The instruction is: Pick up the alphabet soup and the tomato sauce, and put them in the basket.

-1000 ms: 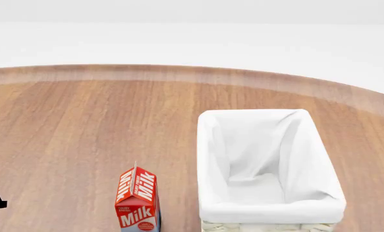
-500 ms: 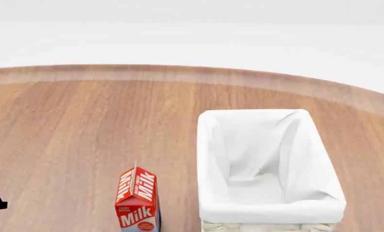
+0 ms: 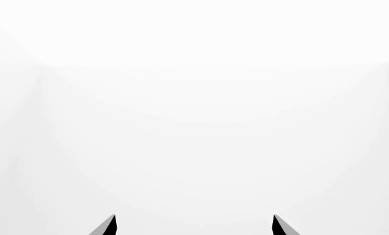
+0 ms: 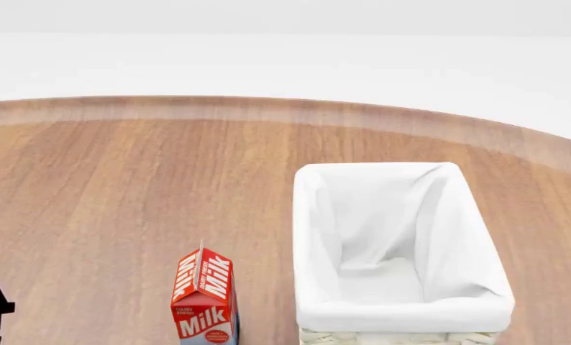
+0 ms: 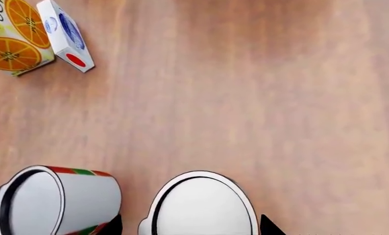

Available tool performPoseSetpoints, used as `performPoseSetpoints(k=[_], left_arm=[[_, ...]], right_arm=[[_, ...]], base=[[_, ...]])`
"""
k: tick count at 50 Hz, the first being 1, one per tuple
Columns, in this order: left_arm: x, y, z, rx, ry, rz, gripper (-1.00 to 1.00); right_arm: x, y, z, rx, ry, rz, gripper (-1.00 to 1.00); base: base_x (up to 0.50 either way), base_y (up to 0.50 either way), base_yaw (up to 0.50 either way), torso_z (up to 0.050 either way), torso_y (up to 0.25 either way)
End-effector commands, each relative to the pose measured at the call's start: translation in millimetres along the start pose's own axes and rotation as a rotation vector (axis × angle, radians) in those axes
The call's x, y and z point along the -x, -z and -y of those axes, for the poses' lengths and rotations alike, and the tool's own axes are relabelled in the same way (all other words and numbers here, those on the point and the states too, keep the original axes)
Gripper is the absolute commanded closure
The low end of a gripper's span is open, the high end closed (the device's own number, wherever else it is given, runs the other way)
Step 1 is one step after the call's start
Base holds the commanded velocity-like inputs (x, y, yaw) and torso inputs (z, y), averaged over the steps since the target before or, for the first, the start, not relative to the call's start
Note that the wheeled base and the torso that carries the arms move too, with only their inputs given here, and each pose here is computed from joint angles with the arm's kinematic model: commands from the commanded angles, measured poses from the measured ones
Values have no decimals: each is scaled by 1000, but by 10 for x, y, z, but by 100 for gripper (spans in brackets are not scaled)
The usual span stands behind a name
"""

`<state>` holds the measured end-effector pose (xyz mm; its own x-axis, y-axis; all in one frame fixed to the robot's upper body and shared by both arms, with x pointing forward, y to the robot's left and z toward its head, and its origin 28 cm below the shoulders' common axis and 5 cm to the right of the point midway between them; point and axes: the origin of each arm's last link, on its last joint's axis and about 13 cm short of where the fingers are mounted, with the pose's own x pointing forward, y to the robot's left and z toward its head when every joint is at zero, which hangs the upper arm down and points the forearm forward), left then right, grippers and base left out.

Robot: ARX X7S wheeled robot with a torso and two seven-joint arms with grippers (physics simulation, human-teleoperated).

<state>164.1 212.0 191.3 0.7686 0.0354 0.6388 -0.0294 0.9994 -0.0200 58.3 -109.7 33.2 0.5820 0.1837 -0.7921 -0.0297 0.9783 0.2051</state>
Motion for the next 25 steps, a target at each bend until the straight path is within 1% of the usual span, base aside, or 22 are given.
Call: performPoseSetpoints(k=[1, 25], left_arm=[[4, 10, 1, 0, 1, -2, -100], [17, 31, -8, 5, -1, -8, -100]], right_arm=[[-45, 50, 15, -16, -9, -9, -100], [-120, 101, 62, -37, 10, -11, -100]], base=[[0, 0, 0, 0, 0], [0, 0, 0, 0, 0]])
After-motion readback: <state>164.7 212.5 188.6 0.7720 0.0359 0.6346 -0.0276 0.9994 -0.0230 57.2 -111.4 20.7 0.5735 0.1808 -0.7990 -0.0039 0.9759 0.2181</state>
